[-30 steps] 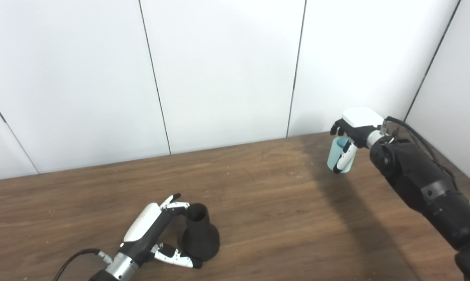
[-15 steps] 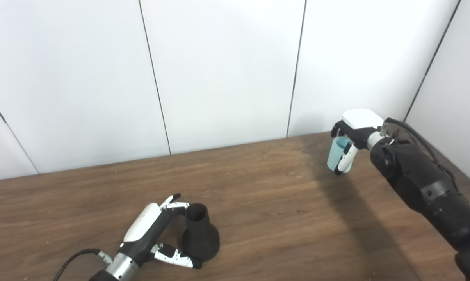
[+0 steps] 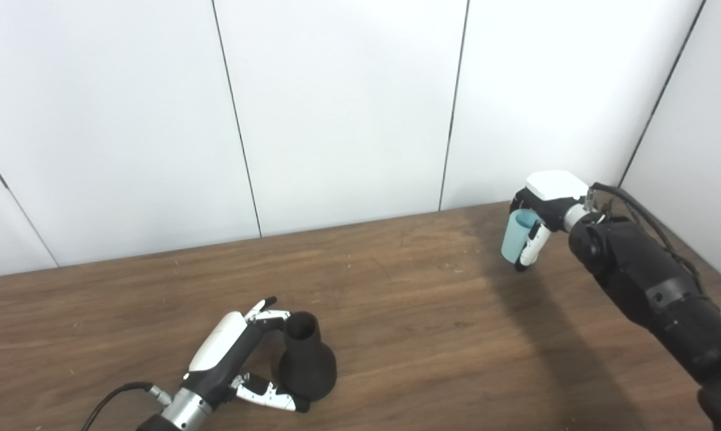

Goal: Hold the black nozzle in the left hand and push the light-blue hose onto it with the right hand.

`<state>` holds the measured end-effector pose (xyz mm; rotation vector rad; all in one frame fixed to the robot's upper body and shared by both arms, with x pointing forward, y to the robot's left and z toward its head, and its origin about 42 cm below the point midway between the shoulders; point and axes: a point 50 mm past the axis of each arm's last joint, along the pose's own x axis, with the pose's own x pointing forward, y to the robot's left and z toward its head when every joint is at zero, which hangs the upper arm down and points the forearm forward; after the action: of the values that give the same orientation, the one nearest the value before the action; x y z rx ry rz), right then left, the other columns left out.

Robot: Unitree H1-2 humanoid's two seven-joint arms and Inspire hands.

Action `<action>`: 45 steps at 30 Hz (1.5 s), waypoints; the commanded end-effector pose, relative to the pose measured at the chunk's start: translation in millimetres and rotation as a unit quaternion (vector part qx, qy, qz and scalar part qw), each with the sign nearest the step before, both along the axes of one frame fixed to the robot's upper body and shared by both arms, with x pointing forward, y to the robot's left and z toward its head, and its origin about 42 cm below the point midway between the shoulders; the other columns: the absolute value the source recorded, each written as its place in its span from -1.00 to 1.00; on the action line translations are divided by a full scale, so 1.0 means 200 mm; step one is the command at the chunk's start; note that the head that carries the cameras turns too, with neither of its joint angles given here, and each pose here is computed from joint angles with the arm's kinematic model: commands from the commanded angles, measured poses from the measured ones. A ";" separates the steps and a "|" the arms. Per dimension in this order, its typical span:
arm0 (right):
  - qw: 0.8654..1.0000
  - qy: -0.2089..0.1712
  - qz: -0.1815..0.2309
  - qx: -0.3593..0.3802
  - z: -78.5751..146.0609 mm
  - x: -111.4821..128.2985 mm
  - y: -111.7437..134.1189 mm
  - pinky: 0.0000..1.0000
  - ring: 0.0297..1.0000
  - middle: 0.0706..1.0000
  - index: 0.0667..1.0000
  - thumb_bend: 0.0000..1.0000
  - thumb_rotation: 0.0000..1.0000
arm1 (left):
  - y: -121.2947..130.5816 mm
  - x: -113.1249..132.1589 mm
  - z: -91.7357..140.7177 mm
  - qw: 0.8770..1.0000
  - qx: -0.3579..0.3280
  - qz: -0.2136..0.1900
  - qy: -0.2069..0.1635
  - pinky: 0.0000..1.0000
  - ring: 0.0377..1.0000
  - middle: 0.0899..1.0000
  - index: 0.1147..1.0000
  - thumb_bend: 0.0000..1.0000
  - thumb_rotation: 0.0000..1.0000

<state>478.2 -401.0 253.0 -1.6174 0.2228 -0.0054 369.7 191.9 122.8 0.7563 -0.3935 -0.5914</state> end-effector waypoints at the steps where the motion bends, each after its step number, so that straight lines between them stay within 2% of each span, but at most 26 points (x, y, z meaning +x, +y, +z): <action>1: 0.998 -0.057 -0.002 -0.024 0.27 0.05 -0.05 0.07 0.32 0.39 0.30 0.98 -0.54 | 0.08 -0.26 -0.38 0.992 0.044 0.011 0.116 0.96 0.53 -0.10 -0.17 0.05 -1.00; 7: 0.997 -0.069 0.007 -0.024 0.27 0.04 -0.04 -0.02 0.20 0.29 0.24 0.96 -0.57 | 0.08 -0.26 -0.38 0.992 0.043 0.011 0.119 0.96 0.53 -0.10 -0.17 0.05 -1.00; 13: 0.997 -0.078 0.014 -0.023 0.27 0.04 -0.03 -0.08 0.17 0.27 0.24 0.96 -0.58 | 0.08 -0.27 -0.38 0.992 0.044 0.012 0.119 0.96 0.53 -0.10 -0.17 0.05 -1.00; 29: 0.996 -0.088 0.019 -0.012 0.27 0.04 -0.04 -0.05 0.20 0.30 0.23 0.96 -0.58 | 0.07 -0.27 -0.37 0.992 0.045 0.012 0.119 0.97 0.53 -0.10 -0.17 0.05 -1.00; 45: 0.996 -0.088 0.014 -0.019 0.28 0.04 -0.04 -0.03 0.18 0.22 0.13 0.93 -0.62 | 0.07 -0.27 -0.37 0.992 0.048 0.012 0.120 0.97 0.52 -0.10 -0.17 0.05 -1.00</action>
<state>478.7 -399.8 257.0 -1.6234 0.1541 -0.0174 369.6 192.2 122.8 0.7559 -0.3846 -0.5960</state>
